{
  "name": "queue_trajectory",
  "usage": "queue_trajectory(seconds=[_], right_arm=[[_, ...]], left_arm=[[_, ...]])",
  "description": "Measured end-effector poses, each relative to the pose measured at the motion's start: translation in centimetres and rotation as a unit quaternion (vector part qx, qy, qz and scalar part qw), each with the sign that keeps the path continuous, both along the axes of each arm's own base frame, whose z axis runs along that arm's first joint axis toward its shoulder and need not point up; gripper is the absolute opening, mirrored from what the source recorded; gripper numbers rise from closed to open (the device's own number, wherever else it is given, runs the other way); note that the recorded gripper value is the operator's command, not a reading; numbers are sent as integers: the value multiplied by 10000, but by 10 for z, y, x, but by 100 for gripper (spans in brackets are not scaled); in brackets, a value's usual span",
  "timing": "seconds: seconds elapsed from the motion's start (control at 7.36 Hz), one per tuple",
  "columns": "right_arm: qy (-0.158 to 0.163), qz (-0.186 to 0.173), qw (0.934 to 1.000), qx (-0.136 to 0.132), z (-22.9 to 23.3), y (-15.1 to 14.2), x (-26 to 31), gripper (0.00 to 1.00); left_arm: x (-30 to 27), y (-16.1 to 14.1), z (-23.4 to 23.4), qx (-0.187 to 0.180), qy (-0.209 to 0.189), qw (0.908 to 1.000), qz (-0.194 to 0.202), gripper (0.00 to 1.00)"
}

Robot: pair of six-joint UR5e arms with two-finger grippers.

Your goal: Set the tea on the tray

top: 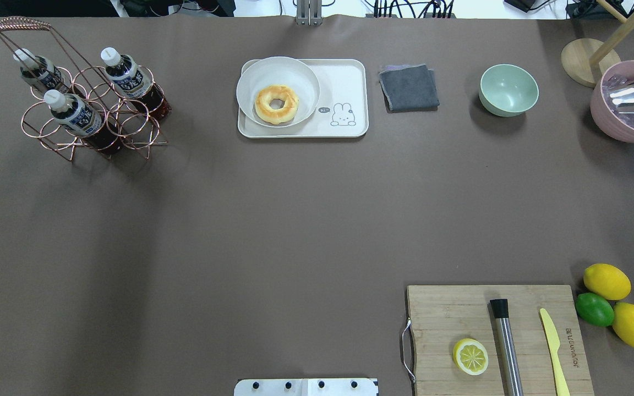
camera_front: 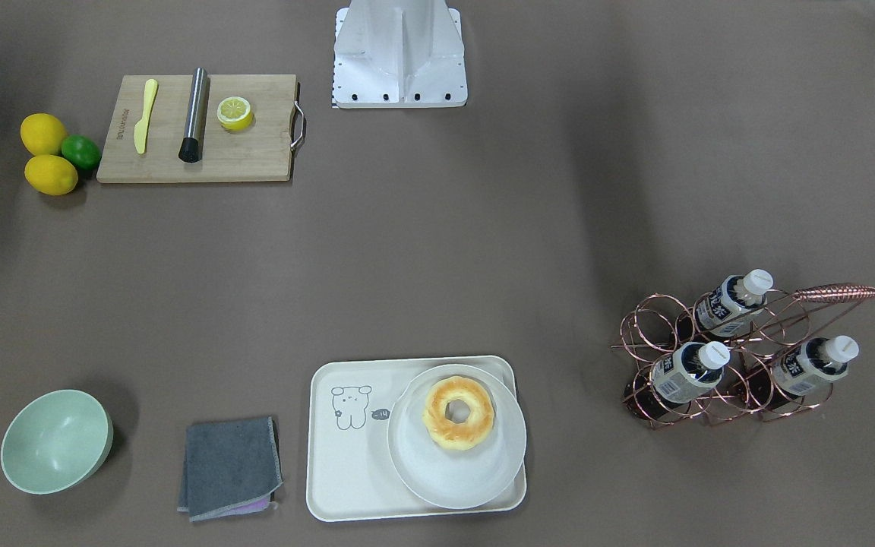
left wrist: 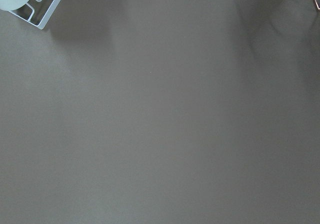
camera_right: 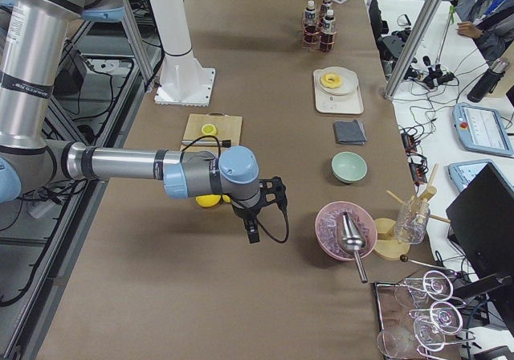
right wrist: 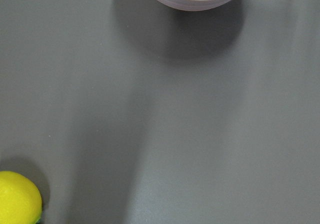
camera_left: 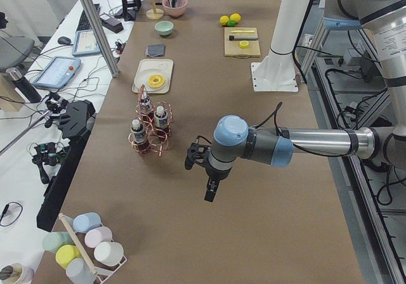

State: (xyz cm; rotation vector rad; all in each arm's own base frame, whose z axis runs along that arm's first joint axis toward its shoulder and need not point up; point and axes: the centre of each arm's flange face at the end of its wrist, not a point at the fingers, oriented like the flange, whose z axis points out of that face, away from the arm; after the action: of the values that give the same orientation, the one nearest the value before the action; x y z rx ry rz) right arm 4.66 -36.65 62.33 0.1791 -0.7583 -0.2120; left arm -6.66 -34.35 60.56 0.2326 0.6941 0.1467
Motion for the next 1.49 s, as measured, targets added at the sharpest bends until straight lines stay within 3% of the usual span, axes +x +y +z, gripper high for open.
queue_trajectory(seconds=[1.49], right_arm=[[-123, 10, 9999, 0, -5, -1, -2, 100]], left_arm=[[1, 0, -8, 105, 109, 9999, 23, 96]])
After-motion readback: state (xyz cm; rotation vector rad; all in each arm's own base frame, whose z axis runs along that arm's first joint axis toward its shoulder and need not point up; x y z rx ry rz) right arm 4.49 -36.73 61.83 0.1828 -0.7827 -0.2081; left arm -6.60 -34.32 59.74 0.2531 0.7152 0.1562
